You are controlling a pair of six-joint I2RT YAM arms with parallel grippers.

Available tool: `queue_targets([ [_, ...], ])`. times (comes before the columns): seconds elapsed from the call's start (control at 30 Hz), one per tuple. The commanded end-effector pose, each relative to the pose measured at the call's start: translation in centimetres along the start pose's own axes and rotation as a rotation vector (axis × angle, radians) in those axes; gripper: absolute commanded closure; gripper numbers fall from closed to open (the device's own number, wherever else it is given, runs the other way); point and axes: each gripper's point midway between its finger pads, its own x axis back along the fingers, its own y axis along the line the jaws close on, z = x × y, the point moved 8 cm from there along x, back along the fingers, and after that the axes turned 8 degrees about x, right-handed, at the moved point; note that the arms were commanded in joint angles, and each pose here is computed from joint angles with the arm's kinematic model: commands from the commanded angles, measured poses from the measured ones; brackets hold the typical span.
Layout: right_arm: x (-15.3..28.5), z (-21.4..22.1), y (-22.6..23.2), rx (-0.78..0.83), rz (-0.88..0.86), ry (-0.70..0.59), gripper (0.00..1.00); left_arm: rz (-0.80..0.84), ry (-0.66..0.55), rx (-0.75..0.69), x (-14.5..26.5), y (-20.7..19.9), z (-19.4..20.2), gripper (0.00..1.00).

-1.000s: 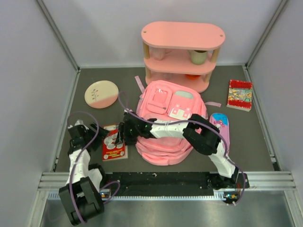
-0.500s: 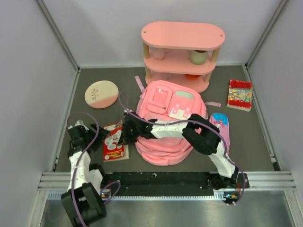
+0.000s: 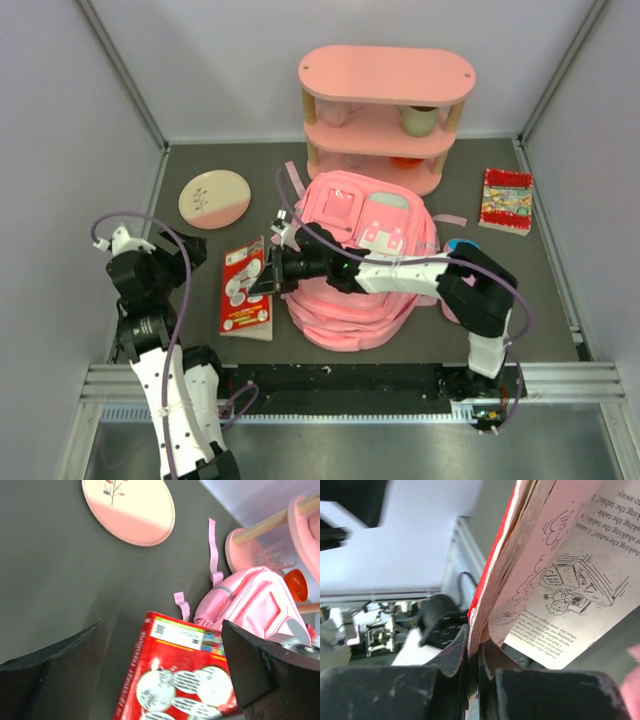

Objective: Pack the student bag
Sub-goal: Pick up the book from the center of the board, then place the book in the student bag.

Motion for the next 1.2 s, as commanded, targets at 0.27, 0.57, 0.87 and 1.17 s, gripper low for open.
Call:
queue_targets([
  [0.27,12.2,-4.8,12.3,0.296,-0.280,-0.262,1.00,0.129,0.010,0.003,2.5,-4.4,-2.4,0.01],
  [0.57,17.2,-1.8,6.6,0.253,0.040,-0.314,1.00,0.576,0.259,0.024,0.8,-5.8,1.0,0.05],
  [0.87,15.5,2.9,0.1,0.123,0.107,-0.198,1.00,0.598,0.577,-0.037,-0.1,-3.1,10.5,0.02],
  [1.17,14.3,5.3,-5.1,-0.016,0.248,-0.147,1.00,0.569,0.724,0.050,-1.1,0.3,17.1,0.02],
])
